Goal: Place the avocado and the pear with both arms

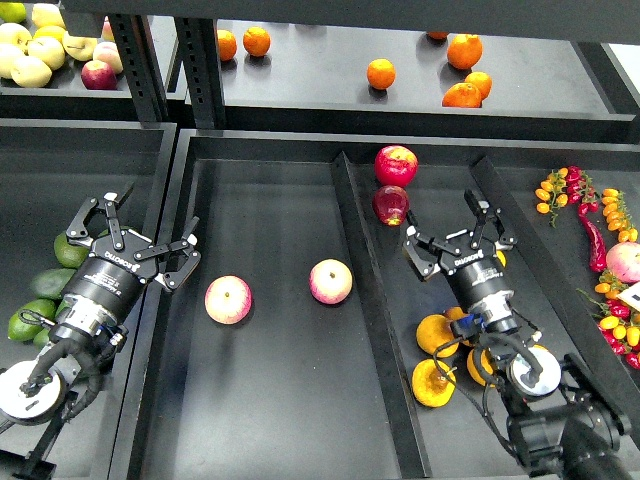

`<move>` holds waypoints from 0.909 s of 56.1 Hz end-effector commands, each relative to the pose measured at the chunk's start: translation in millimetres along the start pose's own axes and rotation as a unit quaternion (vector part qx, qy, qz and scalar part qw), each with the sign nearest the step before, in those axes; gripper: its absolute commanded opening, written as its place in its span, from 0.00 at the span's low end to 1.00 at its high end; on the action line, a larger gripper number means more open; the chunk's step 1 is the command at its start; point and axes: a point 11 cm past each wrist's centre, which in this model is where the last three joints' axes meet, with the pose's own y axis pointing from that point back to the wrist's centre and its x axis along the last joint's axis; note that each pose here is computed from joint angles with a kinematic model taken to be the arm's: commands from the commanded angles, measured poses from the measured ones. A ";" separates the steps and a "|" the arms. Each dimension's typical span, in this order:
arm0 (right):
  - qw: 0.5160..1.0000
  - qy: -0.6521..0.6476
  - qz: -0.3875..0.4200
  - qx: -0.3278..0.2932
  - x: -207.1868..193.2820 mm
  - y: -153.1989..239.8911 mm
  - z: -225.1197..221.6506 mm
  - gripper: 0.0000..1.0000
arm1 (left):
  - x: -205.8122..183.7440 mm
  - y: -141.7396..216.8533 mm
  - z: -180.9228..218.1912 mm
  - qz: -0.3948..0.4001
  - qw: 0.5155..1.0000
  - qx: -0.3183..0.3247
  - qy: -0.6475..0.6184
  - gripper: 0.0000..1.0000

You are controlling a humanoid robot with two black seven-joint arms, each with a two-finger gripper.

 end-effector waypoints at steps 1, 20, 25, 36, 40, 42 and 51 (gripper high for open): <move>1.000 -0.004 0.006 -0.001 6.0 14.6 5.4 1.00 | 2.9 3.8 -2.8 0.005 1.000 0.002 0.003 1.00; 1.000 -0.009 0.014 0.001 12.3 25.3 8.2 1.00 | 6.0 7.0 -4.7 0.010 1.000 0.003 0.005 1.00; 1.000 -0.009 0.016 0.003 13.6 26.0 6.9 1.00 | 6.4 7.5 -4.9 0.010 1.000 0.003 0.005 1.00; 1.000 -0.010 0.010 0.012 10.4 25.3 2.2 1.00 | 6.1 7.2 -7.4 0.010 1.000 0.007 0.005 1.00; 1.000 -0.010 0.006 0.011 7.6 23.7 2.2 1.00 | 6.1 7.2 -7.4 0.010 1.000 0.007 0.005 1.00; 1.000 -0.010 0.003 0.011 5.7 22.9 2.3 1.00 | 6.1 7.2 -7.4 0.010 1.000 0.007 0.005 1.00; 1.000 -0.009 -0.003 0.011 1.9 21.3 2.0 1.00 | 6.4 7.5 -9.4 0.011 1.000 0.010 0.005 1.00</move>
